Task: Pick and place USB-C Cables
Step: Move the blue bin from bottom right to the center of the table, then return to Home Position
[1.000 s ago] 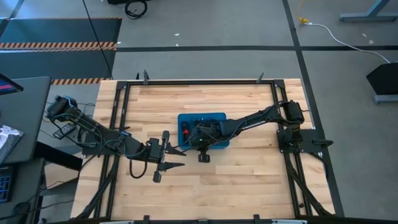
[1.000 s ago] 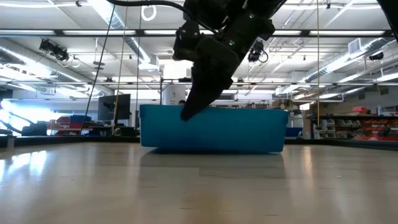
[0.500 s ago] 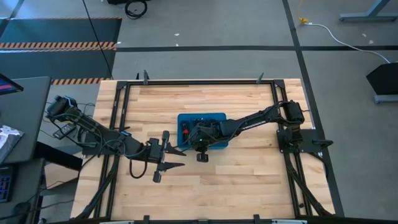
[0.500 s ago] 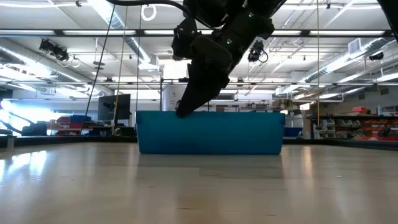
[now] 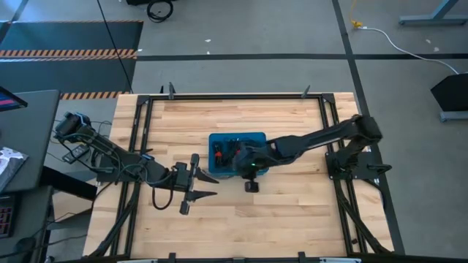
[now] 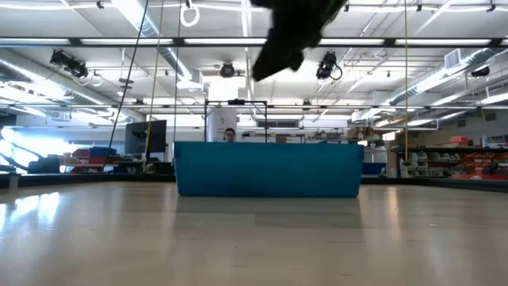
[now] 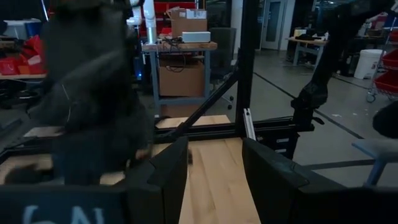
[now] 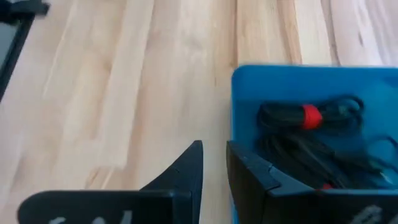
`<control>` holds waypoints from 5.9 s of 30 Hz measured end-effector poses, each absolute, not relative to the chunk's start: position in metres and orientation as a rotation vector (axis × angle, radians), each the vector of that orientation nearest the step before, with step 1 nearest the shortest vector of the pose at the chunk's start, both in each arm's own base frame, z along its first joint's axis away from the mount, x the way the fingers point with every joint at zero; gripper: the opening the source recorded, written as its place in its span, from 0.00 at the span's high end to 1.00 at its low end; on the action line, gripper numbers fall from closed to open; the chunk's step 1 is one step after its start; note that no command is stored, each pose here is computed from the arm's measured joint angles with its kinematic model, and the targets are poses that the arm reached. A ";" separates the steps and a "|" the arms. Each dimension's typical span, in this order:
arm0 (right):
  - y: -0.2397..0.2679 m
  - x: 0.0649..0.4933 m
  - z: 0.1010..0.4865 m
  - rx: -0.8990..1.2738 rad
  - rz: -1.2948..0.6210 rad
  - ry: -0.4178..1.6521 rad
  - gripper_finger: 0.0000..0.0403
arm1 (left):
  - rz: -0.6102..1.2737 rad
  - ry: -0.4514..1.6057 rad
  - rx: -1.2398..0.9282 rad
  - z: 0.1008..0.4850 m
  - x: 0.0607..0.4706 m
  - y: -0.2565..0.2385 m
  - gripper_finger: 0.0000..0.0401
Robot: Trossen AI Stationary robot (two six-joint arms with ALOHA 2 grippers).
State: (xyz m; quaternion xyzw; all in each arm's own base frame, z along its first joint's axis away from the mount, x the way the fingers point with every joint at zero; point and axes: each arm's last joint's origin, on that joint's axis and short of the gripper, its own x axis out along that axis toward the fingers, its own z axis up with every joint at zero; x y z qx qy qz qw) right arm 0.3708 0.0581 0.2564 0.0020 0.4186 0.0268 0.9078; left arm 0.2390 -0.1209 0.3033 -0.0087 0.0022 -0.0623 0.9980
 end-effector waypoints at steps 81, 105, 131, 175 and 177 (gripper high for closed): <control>-0.108 0.311 0.196 -0.195 -0.358 1.238 0.81 | -0.096 0.020 -0.023 0.302 0.239 -0.120 0.60; 0.010 0.291 0.287 -0.111 -0.126 0.941 0.81 | -0.022 0.103 0.003 0.293 0.265 -0.048 0.60; 0.024 0.288 0.264 0.015 -0.082 0.815 0.81 | -0.045 0.090 0.004 0.288 0.276 0.029 0.60; 0.007 0.241 0.273 0.079 -0.163 0.675 0.81 | 0.110 0.313 -0.078 0.296 0.228 -0.016 0.76; 0.007 0.238 0.274 0.080 -0.163 0.683 0.81 | 0.095 0.317 -0.064 0.296 0.227 -0.020 0.79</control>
